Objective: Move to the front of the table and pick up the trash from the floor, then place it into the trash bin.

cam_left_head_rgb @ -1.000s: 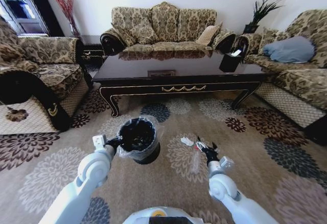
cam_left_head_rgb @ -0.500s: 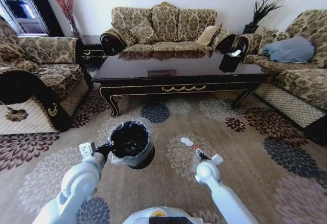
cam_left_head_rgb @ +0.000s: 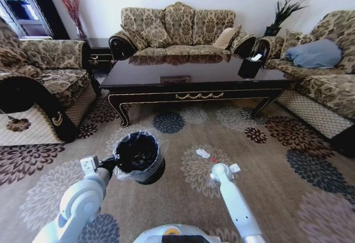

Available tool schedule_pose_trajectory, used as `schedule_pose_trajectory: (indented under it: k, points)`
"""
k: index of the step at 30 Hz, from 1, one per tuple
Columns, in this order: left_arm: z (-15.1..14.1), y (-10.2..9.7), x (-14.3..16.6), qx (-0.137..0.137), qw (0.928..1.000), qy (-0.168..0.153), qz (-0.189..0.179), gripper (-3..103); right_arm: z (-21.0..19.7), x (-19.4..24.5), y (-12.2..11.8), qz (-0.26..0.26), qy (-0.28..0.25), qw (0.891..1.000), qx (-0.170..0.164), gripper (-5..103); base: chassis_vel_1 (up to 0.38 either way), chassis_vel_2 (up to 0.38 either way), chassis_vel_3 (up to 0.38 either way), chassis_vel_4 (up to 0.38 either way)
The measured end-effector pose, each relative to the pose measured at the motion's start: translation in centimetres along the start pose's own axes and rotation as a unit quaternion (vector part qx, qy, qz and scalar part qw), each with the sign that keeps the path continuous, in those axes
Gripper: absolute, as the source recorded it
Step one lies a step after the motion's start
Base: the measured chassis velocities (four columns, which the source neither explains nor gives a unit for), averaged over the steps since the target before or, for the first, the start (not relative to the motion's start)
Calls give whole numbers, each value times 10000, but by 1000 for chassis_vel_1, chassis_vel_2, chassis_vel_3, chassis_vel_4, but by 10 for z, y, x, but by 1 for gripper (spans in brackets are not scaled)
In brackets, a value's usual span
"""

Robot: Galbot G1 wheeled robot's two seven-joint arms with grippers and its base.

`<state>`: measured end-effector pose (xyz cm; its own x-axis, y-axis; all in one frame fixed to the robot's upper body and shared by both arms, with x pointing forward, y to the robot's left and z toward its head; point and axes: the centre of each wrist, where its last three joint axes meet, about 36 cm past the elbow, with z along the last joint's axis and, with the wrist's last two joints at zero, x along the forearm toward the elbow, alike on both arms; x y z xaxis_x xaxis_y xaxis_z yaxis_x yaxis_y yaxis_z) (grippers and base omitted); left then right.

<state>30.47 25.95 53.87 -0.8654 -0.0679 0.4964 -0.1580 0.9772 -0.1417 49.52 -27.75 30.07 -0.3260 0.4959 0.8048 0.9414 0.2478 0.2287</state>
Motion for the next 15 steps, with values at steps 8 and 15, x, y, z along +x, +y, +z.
schedule_pose_trajectory:
  k: [8,15]
  points:
    - [2,3,3,23,10000,16,-77,3,-21,-36,5,101,182,9987,-464,100,0,0,0,0]
    - [1,4,7,24,10000,-11,-96,3,-16,-53,-1,170,133,9985,-511,100,0,0,0,0]
